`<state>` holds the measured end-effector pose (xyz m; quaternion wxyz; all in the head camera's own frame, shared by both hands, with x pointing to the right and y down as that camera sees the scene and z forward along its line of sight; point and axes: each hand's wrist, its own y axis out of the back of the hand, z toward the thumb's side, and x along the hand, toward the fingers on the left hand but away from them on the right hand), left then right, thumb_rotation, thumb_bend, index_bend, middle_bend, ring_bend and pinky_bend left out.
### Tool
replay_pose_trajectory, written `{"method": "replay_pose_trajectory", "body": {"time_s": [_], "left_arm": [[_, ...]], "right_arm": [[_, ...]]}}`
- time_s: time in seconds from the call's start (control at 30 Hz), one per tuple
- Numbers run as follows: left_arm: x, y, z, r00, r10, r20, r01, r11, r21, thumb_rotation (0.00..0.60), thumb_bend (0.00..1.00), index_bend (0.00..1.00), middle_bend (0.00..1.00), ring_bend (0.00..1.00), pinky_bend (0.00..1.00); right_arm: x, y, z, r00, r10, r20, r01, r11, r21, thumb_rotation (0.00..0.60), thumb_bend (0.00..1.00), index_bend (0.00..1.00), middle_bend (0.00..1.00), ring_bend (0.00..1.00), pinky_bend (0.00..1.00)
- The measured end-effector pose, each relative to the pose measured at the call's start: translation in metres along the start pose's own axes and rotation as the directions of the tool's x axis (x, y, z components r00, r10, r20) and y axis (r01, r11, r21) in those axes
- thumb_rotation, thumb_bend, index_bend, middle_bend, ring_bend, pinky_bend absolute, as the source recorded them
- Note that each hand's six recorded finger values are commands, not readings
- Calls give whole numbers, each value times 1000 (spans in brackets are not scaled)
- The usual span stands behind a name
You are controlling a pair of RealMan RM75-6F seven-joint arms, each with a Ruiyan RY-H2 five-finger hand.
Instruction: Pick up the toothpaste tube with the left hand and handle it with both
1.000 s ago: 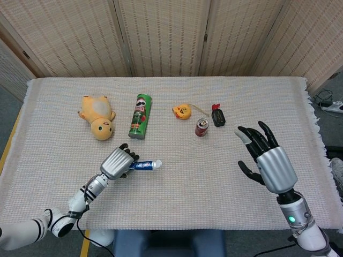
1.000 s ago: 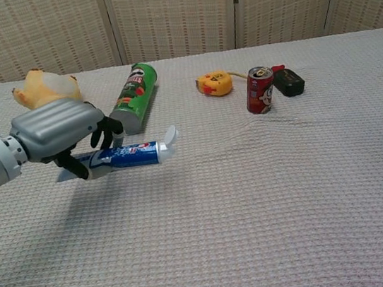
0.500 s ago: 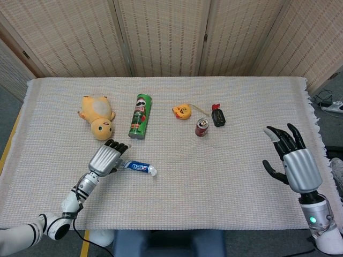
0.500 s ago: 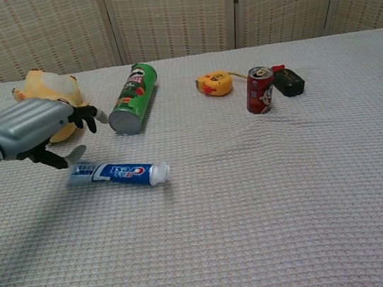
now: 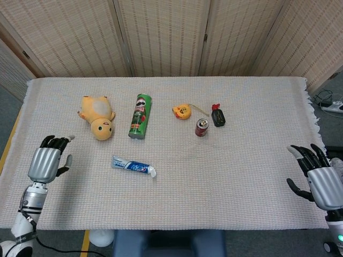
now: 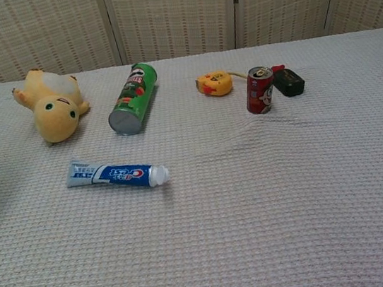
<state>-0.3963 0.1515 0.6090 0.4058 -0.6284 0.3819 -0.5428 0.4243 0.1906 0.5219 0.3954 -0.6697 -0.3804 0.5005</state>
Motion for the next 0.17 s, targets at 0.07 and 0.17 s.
{"method": "replay_pose_trajectory", "body": {"time_s": [0.07,0.17], "left_arm": [[-14,8,-15,998,22,-51,-22,1000,3,600,566,220,331,295,202],[-35,17,-32,992,43,-117,-42,999,12,600,567,227,331,294,197]], "right_arm": [[4,-1,-3,1000,5,5,-5,1000,5,600,391,89,138,121,38],[7,0,-5,1000,-14,12,14,1000,0,600,392,89,138,120,38]]}}
